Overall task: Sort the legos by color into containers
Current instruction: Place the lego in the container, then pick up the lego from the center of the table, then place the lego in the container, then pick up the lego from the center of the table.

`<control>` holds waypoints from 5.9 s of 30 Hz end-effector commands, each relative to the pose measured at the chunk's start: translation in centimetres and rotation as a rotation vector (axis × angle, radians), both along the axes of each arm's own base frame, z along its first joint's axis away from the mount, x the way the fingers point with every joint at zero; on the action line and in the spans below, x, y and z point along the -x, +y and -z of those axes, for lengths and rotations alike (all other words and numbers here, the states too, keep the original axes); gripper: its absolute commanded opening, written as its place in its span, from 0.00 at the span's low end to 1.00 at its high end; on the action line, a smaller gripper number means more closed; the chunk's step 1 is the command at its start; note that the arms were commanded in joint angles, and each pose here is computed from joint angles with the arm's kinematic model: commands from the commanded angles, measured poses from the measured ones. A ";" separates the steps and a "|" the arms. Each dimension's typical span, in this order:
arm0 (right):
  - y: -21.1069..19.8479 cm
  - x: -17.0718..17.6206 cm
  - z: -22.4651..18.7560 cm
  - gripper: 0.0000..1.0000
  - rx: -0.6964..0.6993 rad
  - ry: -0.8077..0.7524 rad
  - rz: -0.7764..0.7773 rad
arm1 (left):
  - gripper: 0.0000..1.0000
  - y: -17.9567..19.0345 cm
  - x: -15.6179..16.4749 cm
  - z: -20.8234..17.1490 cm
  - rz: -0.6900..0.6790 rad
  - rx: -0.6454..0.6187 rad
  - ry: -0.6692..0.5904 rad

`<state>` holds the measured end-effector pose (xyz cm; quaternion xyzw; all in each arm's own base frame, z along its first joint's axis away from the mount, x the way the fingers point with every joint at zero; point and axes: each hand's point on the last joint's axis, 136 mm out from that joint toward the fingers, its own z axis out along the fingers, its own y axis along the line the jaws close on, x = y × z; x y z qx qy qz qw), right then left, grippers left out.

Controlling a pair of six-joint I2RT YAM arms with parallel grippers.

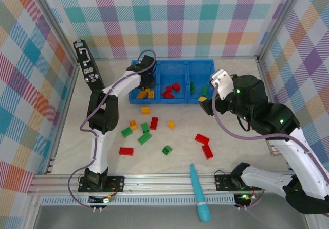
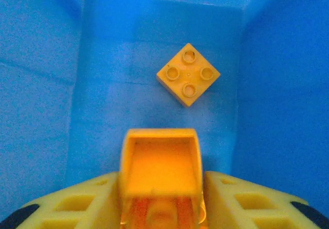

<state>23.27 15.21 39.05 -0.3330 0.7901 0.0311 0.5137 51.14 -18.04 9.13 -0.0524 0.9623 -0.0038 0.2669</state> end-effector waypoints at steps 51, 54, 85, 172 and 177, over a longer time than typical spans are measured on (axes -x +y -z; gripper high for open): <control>1.3 1.1 0.5 0.99 -0.060 -0.002 -0.068 | 0.58 -14.4 22.7 6.5 0.146 0.139 0.372; 1.2 1.2 0.6 0.99 -0.057 -0.005 -0.066 | 0.54 -14.5 22.7 7.2 0.143 0.138 0.380; 0.6 0.3 1.5 0.99 -0.017 -0.046 -0.027 | 0.31 -1.5 6.4 -10.8 0.023 0.101 -0.082; 4.2 -2.5 2.9 0.99 0.010 -0.046 -0.083 | 0.36 -0.7 13.2 6.1 0.138 -0.108 0.222; 4.0 -2.4 3.0 0.99 0.015 -0.048 -0.083 | 0.29 -0.6 14.0 3.7 0.138 -0.078 0.204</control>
